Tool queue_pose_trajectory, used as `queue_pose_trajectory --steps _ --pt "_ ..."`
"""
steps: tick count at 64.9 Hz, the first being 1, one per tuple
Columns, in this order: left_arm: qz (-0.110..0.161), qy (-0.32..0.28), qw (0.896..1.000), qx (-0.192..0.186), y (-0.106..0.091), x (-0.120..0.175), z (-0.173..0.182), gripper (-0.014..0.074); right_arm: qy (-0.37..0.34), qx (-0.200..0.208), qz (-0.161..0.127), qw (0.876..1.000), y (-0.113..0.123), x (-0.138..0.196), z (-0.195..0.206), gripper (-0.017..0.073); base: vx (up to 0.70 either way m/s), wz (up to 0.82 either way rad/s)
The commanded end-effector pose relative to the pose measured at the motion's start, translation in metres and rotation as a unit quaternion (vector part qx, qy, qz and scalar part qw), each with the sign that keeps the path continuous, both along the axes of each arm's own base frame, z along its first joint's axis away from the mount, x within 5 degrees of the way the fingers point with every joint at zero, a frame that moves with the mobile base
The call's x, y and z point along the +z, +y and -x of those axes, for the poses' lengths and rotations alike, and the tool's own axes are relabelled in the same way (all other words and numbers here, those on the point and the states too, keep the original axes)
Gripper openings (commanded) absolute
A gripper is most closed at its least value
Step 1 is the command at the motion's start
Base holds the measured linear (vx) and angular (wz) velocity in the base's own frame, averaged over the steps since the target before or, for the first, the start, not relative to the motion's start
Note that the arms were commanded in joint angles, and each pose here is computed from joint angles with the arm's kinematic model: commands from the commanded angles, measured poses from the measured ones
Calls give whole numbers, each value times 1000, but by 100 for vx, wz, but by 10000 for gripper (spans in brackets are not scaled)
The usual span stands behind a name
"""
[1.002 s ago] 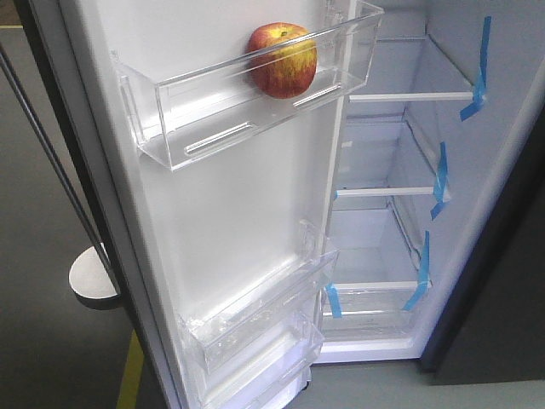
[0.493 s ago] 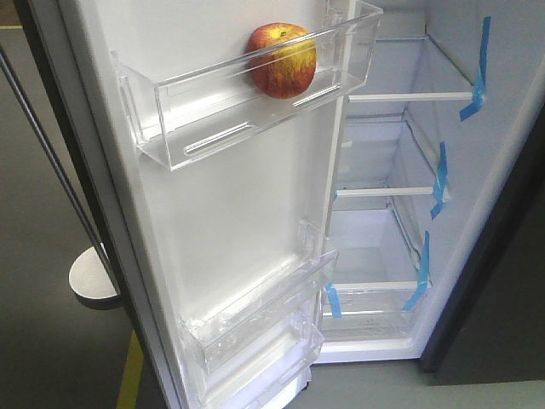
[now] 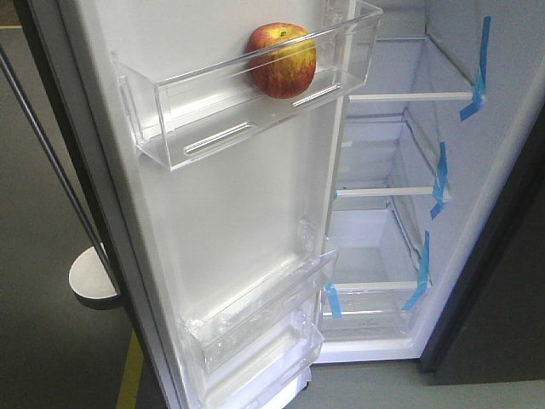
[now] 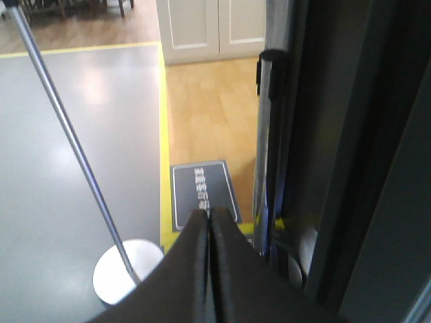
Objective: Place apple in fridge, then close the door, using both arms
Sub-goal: 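Withdraw the open right gripper up and away from the door bin, then push the refrigerator door closed with the left gripper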
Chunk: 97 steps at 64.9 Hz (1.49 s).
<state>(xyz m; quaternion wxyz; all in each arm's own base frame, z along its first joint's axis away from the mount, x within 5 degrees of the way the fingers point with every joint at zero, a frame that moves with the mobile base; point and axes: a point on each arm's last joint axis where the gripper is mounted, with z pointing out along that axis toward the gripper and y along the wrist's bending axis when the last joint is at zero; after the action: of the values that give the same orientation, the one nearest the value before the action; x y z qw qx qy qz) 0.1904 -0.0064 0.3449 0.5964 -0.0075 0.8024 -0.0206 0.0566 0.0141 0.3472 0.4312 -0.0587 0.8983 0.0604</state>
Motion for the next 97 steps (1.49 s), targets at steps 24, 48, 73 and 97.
queue_pose_trajectory --steps 24,48,73,97 --pt "16 -55 998 -2 -1 20 -1 204 -33 -7 -1 999 -1 10 -3 520 0 0" --pt "52 -78 996 4 -2 24 -1 659 -33 -7 -1 999 -1 10 -3 520 0 0" --pt "290 -91 952 46 -5 48 -70 548 -33 -7 -1 999 -1 10 -3 520 0 0" --pt "269 -19 961 67 -8 40 -135 547 -33 -7 -1 999 -1 10 -3 520 0 0"
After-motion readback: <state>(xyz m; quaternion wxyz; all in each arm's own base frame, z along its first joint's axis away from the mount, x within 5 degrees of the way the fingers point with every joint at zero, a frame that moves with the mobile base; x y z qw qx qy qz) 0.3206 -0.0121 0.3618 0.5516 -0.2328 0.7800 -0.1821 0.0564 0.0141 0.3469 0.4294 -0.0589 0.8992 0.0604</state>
